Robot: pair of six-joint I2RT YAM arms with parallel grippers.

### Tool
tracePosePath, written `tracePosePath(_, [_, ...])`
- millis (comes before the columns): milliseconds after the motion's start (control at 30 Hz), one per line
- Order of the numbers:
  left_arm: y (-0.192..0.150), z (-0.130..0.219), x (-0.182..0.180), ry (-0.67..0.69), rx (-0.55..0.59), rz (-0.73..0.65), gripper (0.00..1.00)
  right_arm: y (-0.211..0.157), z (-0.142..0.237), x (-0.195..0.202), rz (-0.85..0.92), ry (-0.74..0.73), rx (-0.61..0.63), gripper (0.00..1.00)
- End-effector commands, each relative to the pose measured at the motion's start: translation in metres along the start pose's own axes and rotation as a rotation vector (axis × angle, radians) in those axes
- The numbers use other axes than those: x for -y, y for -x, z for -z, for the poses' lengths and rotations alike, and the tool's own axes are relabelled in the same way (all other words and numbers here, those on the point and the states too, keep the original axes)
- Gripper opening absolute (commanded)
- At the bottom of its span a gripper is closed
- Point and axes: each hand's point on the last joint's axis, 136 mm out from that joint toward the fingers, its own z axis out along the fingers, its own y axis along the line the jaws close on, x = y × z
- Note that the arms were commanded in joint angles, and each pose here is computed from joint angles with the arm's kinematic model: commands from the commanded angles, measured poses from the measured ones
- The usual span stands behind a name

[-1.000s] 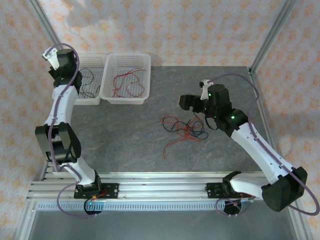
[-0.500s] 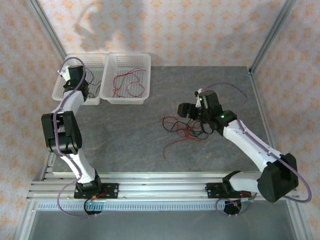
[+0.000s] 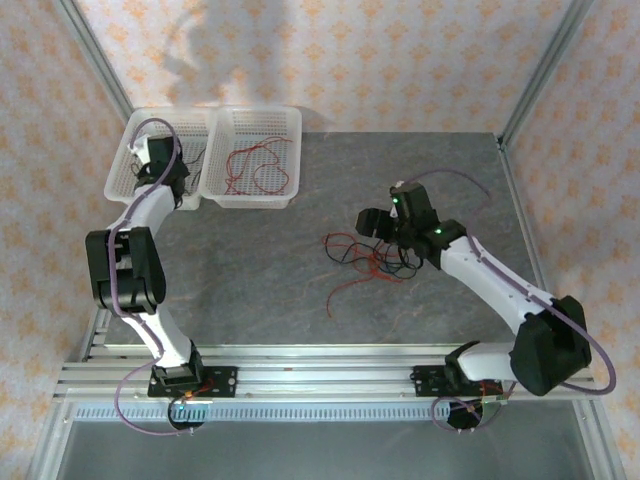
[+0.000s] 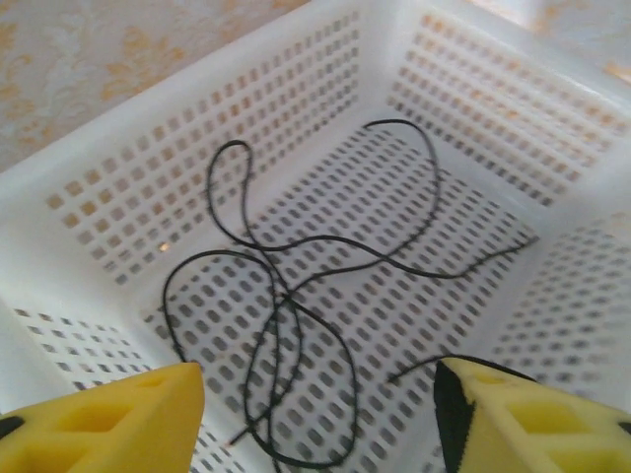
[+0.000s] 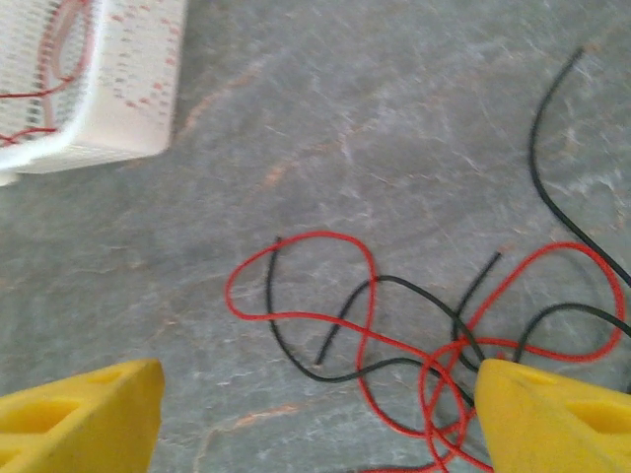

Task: Untangle the cables

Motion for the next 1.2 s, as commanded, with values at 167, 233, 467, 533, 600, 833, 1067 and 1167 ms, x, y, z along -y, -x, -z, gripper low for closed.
tracePosePath(167, [0.05,0.076,0.068,-0.221,0.078,-0.02,0.7,-0.029,-0.018,0.061,-0.059,-0.291,-0.06,0.74])
tracePosePath(233, [0.055,0.094,0.081,-0.272,0.089,-0.025,0.71,-0.037,-0.021,0.074,-0.057,-0.348,-0.079,0.69])
tracePosePath(467, [0.044,0.142,0.118,-0.449,0.083,-0.038,0.71,-0.058,-0.041,0.091,-0.083,-0.383,-0.122,0.55])
tracePosePath(533, [0.035,0.153,0.126,-0.49,0.071,-0.043,0.71,-0.059,-0.047,0.091,-0.095,-0.376,-0.125,0.51])
tracePosePath(600, [0.026,0.164,0.134,-0.521,0.064,-0.053,0.71,-0.061,-0.053,0.09,-0.103,-0.37,-0.129,0.46])
tracePosePath(833, [0.004,0.196,0.146,-0.589,0.045,-0.079,0.71,-0.064,-0.073,0.096,-0.109,-0.393,-0.141,0.34])
tracePosePath(1067, [-0.006,0.222,0.149,-0.639,0.046,-0.088,0.71,-0.06,-0.081,0.102,-0.089,-0.435,-0.13,0.2])
tracePosePath(1167, [-0.013,0.229,0.153,-0.654,0.038,-0.103,0.71,-0.054,-0.081,0.098,-0.089,-0.43,-0.118,0.09])
